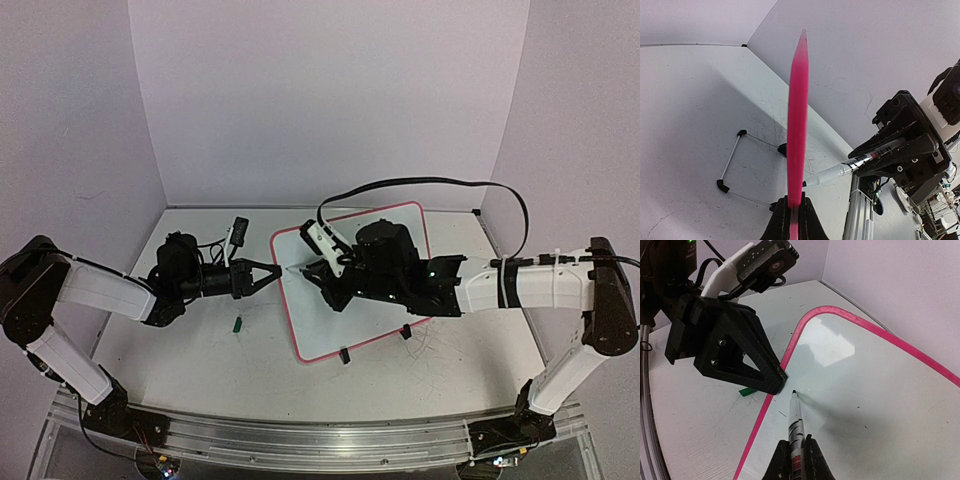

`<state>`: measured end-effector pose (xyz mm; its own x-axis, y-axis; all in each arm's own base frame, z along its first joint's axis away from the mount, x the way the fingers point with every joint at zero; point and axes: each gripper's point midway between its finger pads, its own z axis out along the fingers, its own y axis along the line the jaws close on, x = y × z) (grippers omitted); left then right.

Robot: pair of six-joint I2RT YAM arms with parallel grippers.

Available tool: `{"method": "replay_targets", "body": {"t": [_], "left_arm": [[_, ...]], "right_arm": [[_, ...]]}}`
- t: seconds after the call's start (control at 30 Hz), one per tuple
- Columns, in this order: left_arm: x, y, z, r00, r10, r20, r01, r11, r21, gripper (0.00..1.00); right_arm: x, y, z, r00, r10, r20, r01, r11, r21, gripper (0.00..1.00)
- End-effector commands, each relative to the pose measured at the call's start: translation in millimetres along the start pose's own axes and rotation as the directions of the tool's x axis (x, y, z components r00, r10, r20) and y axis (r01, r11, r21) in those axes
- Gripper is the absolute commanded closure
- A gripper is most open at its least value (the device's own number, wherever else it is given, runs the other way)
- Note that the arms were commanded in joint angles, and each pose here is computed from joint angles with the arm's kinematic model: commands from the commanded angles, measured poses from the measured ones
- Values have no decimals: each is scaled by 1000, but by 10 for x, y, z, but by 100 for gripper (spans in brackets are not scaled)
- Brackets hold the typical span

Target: Write a sentence on the whiteboard

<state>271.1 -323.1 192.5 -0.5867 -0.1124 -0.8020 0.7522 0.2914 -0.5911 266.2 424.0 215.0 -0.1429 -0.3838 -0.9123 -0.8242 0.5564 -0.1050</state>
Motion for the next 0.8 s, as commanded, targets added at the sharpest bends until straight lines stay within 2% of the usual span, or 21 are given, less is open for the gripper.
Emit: {"method": "replay_targets", "body": {"t": [0.0,0.77], "left_arm": [[-221,-135,22,998,53,42,-54,998,33,100],[-217,-132,29,998,53,40,-54,998,34,100]], "right_arm": [[36,21,-41,1000,17,-10,-17,1000,-5,100],[241,111,-60,998,31,-55,-32,999,-22,100]]}}
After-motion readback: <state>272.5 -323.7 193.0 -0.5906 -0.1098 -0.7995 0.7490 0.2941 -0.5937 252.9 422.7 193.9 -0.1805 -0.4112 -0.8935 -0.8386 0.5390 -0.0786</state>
